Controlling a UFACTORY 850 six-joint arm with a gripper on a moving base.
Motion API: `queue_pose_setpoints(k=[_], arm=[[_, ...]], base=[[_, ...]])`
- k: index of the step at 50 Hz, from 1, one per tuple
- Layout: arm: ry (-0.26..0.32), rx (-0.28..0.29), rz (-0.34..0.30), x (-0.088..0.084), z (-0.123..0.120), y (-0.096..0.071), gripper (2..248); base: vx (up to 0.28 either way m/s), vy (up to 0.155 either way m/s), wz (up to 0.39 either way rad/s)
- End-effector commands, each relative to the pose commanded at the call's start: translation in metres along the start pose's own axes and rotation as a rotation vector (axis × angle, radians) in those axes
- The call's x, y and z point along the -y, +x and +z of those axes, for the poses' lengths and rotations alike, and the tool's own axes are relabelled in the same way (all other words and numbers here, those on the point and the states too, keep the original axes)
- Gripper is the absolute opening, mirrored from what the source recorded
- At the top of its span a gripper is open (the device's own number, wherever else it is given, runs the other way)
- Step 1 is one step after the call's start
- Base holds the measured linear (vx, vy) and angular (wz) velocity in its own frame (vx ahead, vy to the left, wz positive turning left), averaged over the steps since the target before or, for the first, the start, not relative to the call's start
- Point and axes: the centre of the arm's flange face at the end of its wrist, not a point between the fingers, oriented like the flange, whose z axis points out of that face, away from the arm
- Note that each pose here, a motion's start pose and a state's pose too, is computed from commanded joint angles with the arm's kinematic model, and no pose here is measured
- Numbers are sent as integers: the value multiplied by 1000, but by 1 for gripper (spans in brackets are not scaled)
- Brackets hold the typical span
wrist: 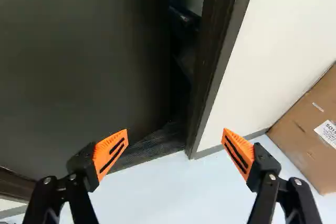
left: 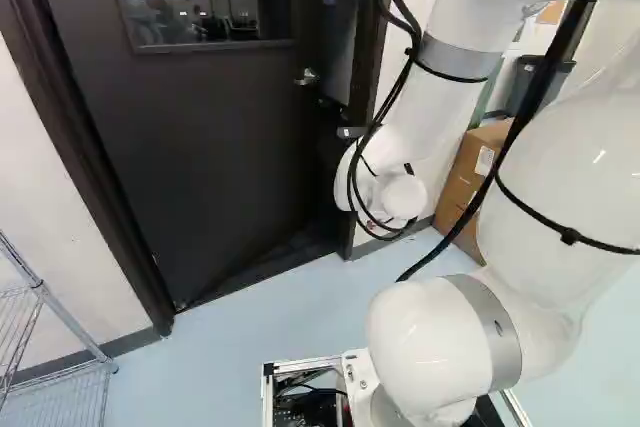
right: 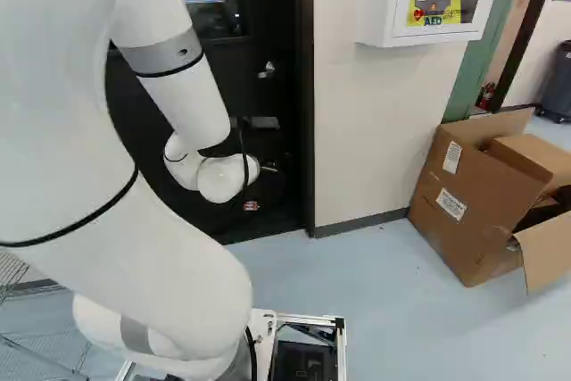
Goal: Open the door and move inside
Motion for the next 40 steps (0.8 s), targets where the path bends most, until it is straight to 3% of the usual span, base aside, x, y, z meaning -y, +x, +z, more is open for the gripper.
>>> queue_pose_setpoints(k=[40], arm=[[0, 0, 0, 0, -1, -1, 247]], base=[[27, 1, -2]])
